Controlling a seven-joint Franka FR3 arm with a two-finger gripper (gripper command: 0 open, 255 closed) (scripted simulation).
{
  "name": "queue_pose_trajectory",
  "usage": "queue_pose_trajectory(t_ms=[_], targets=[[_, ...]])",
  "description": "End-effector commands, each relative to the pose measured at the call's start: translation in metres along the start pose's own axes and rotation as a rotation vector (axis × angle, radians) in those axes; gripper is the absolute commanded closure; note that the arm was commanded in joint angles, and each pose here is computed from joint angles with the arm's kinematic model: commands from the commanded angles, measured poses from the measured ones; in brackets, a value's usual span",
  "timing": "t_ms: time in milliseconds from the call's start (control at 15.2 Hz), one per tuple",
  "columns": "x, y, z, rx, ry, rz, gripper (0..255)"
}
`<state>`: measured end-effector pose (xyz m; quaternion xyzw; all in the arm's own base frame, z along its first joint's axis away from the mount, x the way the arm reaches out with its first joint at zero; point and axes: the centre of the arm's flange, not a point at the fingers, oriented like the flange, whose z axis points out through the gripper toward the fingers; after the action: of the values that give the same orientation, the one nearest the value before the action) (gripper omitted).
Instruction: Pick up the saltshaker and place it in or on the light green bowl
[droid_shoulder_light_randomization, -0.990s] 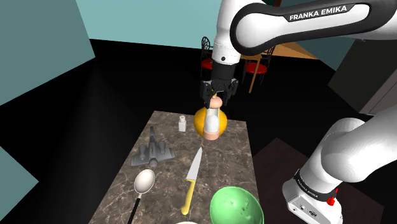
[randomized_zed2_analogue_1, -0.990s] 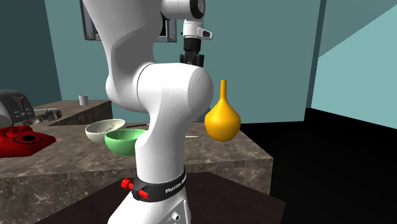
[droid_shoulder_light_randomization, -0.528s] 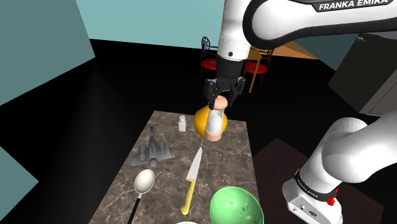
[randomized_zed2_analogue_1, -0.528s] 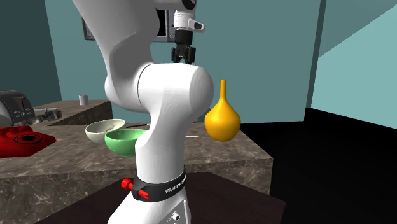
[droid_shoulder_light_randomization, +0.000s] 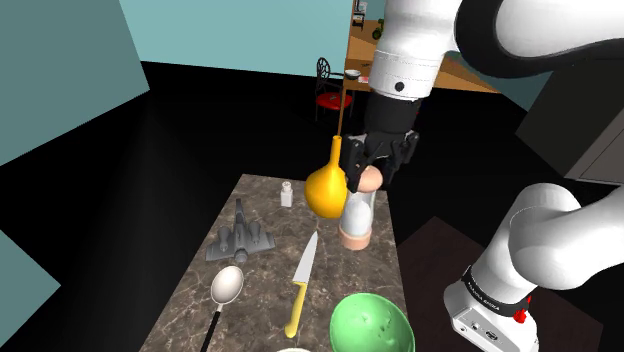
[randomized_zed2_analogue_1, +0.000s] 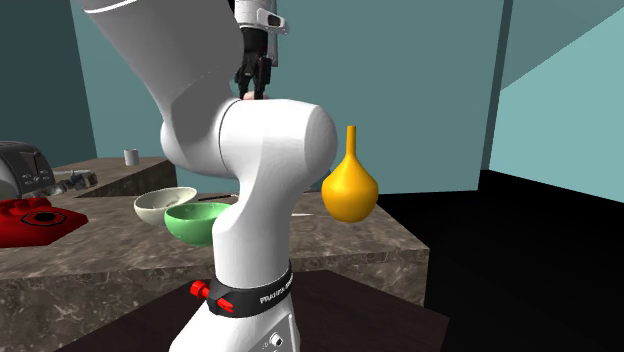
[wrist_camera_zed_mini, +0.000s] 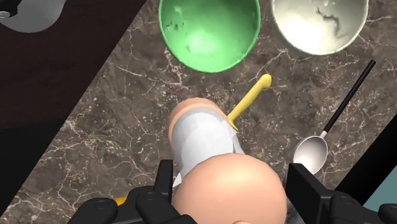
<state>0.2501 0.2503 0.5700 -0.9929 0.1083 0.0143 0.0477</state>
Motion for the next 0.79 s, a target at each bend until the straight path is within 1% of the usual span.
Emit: queue_pose_trajectory(t_ms=[0,594,660,726], targets=[[-0.026,-0.005,-0.001,0.000,0.000,0.001,255],[-0.140,-0.030,-0.022,0.000,0.000,0.001,255],[-0.158,-0.034,-0.025,0.000,0.000,0.001,255],[-0.158,-0.034,-0.020,0.000,0.000,0.001,255]])
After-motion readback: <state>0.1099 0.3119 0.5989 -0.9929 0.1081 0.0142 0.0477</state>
